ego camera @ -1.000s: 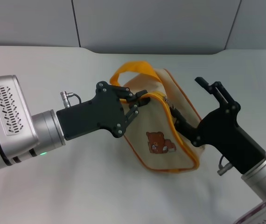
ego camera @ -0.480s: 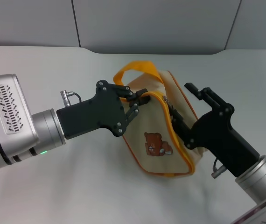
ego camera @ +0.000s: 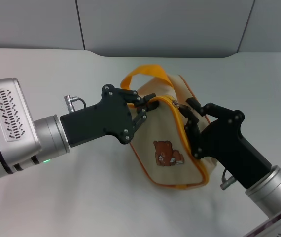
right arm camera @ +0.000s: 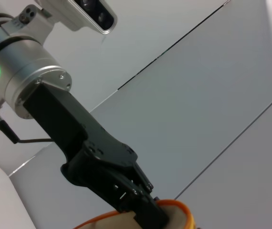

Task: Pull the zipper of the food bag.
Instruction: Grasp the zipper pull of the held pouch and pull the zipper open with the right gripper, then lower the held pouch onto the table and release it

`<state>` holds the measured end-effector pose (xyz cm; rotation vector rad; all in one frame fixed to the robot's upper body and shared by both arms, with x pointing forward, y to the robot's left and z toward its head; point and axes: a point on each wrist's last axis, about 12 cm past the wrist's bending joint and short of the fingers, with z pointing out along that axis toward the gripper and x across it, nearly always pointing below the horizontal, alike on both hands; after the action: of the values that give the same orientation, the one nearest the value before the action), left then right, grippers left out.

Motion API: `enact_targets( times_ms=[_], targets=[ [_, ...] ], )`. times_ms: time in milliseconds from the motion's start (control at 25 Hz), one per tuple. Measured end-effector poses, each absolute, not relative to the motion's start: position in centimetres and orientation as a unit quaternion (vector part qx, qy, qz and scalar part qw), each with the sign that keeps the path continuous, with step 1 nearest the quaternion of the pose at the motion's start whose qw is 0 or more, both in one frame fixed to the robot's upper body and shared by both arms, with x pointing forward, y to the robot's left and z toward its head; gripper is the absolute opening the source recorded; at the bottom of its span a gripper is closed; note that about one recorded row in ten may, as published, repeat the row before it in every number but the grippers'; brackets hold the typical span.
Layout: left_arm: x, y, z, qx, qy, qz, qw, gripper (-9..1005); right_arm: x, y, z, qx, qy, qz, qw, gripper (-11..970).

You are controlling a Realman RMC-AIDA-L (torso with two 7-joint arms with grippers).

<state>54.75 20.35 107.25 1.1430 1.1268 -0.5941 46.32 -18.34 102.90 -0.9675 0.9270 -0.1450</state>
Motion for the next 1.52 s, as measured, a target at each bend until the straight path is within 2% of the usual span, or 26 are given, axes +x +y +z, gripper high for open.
enact_targets(
  times_ms=[80, 280, 480, 640, 680, 880, 1040, 1280, 1360, 1520],
  targets=[
    [54.8, 20.3, 107.3, 0.504, 0.497, -0.262, 0.656, 91, 46.4, -18.2, 102.8, -0.451, 0.433, -0.066, 0.778, 166],
    [54.8, 20.3, 107.3, 0.503, 0.496, -0.262, 0.657, 100, 46.3, -18.3, 102.7, -0.451, 0.437, -0.064, 0.775, 2],
    [54.8, 20.3, 107.4, 0.502, 0.495, -0.262, 0.658, 109, 45.6, -19.3, 102.0, -0.445, 0.457, -0.074, 0.767, 1],
    [54.8, 20.4, 107.4, 0.502, 0.495, -0.262, 0.659, 116, 43.8, -20.8, 100.9, -0.432, 0.489, -0.085, 0.753, -1],
    [54.8, 20.4, 107.4, 0.502, 0.495, -0.261, 0.659, 118, 42.5, -22.0, 100.2, -0.423, 0.513, -0.087, 0.742, -1],
    [54.8, 20.4, 107.3, 0.501, 0.498, -0.261, 0.658, 126, 40.8, -24.5, 98.9, -0.405, 0.561, -0.078, 0.718, -2],
    [54.7, 20.4, 107.1, 0.492, 0.505, -0.266, 0.657, 133, 40.5, -24.9, 99.1, -0.389, 0.563, -0.073, 0.725, -2],
    [53.8, 21.7, 105.8, 0.361, 0.573, -0.301, 0.671, 144, 40.8, -25.9, 100.4, -0.309, 0.567, -0.039, 0.763, 28],
    [52.9, 22.3, 105.1, 0.315, 0.592, -0.307, 0.676, 147, 41.1, -26.4, 100.8, -0.281, 0.571, 0.008, 0.771, 105],
    [51.1, 23.2, 104.0, 0.286, 0.613, -0.330, 0.658, 154, 42.2, -27.9, 101.8, -0.266, 0.574, 0.144, 0.761, 243]
  ],
)
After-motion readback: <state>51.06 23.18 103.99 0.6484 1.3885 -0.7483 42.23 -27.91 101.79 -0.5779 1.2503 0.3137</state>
